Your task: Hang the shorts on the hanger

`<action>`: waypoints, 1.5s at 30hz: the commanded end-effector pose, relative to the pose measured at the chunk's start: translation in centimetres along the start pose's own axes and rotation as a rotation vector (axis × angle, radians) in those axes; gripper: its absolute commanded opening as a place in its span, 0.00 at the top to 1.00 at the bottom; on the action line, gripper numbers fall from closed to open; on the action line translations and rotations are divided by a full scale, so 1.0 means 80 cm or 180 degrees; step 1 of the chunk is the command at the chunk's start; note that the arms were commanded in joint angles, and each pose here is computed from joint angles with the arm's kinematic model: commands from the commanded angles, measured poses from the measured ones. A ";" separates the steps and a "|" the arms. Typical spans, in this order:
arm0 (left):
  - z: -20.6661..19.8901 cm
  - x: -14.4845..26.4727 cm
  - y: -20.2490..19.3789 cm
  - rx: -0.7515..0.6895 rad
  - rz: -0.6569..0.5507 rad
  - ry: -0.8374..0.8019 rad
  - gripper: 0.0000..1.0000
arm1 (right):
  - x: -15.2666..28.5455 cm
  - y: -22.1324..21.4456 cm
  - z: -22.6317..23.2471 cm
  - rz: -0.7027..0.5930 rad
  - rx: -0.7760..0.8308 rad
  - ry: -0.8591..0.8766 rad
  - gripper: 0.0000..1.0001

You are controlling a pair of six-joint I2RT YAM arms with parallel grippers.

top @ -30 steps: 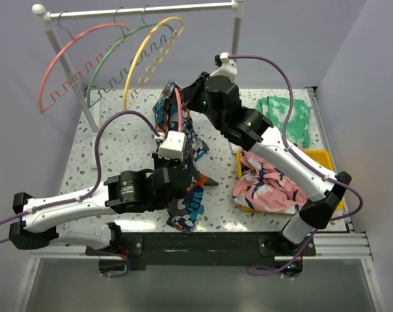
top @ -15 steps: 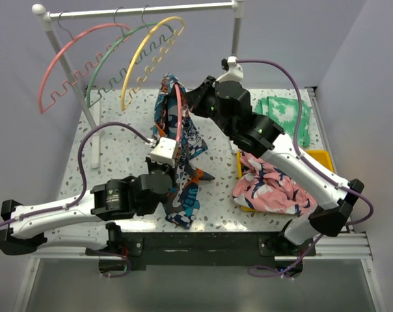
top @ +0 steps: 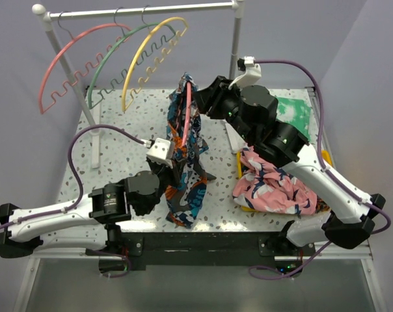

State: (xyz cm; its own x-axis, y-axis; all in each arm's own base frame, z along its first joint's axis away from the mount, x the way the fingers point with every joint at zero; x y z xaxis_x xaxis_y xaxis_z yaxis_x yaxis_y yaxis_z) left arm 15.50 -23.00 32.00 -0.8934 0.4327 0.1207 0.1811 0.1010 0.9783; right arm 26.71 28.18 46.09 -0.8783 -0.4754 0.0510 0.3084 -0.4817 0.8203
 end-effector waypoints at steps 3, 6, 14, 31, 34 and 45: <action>-0.023 -0.007 0.061 0.0806 -0.0577 -0.0112 1.00 | 0.019 0.020 0.010 -0.0100 0.0246 0.0247 0.39; -0.030 -0.014 0.066 0.0830 -0.0600 -0.0100 1.00 | 0.028 0.024 0.012 -0.0097 0.0327 0.0327 0.25; -0.037 -0.030 0.077 0.0923 -0.0669 -0.0095 1.00 | 0.062 0.046 0.021 -0.0242 0.0422 0.0636 0.07; -0.032 -0.095 0.173 0.0810 -0.0999 -0.0283 1.00 | 0.134 -0.049 -0.121 -0.0110 0.0407 -0.0080 0.03; -0.026 -0.109 0.185 0.0847 -0.1029 -0.0336 1.00 | 0.140 -0.068 -0.132 0.0018 0.0392 -0.0086 0.03; -0.021 -0.144 0.231 0.0759 -0.1136 -0.0548 1.00 | 0.145 -0.106 -0.147 0.0313 0.0417 -0.0052 0.03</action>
State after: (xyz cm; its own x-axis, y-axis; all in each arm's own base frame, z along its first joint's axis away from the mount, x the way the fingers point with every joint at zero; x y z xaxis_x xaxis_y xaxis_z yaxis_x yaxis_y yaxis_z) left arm 28.73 -27.89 42.60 -0.8904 0.4471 -0.0851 0.0970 0.3690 0.9244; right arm 18.51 18.08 33.04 -0.8578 -0.4912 0.1514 0.3399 -0.3213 0.8839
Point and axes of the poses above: each gripper's point midway between its finger pads, its own x axis back along the fingers, its own z axis along the line the jaws close on, y = z × x, the point moved 4 cm from there along x, back along the fingers, and after that the axes turned 2 degrees about -x, right-handed, at the moved point
